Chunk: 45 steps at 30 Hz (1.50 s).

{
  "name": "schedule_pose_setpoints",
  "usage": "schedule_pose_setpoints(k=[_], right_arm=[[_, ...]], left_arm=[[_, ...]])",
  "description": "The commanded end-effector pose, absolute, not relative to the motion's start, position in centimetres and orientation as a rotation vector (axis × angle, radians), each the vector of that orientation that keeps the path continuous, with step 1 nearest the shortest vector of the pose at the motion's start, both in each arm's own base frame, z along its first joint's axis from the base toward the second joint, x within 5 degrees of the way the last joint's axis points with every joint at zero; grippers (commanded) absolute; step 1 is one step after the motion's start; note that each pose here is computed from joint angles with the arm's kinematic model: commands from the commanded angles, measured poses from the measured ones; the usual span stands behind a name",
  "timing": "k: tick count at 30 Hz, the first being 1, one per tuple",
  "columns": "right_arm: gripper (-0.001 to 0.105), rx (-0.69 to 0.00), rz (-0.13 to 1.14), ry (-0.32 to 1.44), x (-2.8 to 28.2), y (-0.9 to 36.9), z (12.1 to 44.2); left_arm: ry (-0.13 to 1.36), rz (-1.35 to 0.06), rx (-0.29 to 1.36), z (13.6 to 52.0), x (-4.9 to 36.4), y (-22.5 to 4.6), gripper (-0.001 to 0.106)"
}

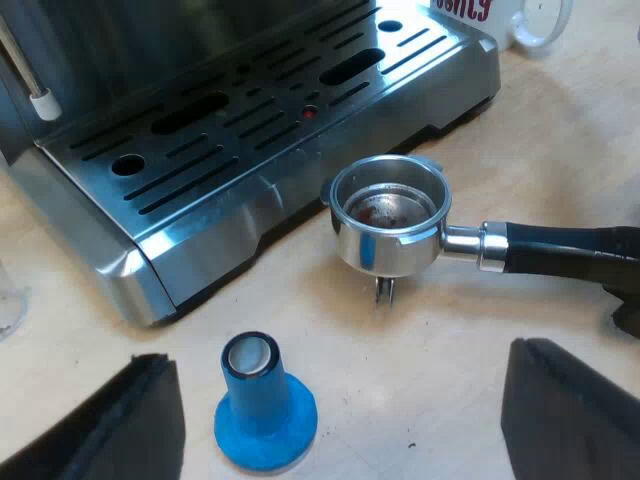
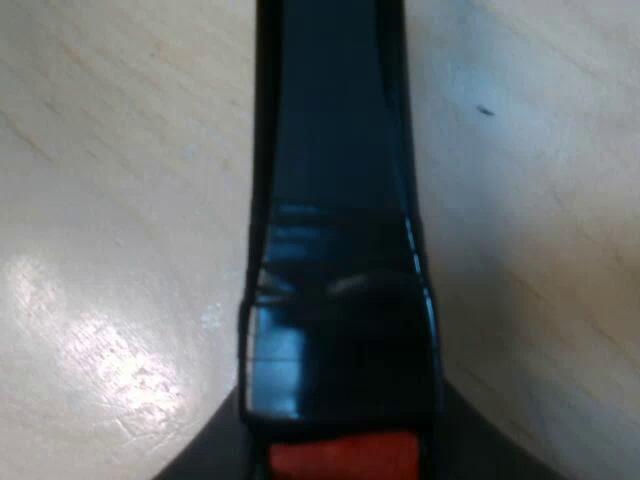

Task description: Grind coffee beans and then tamp

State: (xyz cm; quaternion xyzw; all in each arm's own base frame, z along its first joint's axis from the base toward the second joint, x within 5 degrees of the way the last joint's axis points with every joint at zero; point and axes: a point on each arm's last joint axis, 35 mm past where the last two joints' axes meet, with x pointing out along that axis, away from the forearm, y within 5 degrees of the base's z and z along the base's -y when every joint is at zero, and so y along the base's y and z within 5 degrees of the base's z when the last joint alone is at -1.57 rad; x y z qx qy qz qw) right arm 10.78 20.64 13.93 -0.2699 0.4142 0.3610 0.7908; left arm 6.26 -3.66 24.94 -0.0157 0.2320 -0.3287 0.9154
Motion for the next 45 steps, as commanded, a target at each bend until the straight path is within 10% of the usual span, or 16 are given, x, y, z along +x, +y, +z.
schedule_pose_setpoints(k=[1,23,32,45], right_arm=[[0.0,-0.551,0.778,0.834,11.1,21.0,14.4],[0.001,-0.6,0.762,0.894,11.1,21.0,12.5],[0.058,-0.6,0.762,0.894,11.1,21.0,12.5],[0.062,-0.625,0.754,0.923,10.6,20.1,13.8]], left_arm=[[0.457,-0.67,-0.025,25.1,6.3,-3.6,0.067],[0.457,-0.67,-0.025,25.1,6.3,-3.6,0.067],[0.457,-0.67,-0.025,25.1,6.3,-3.6,0.067],[0.457,-0.67,-0.025,25.1,6.3,-3.6,0.067]])
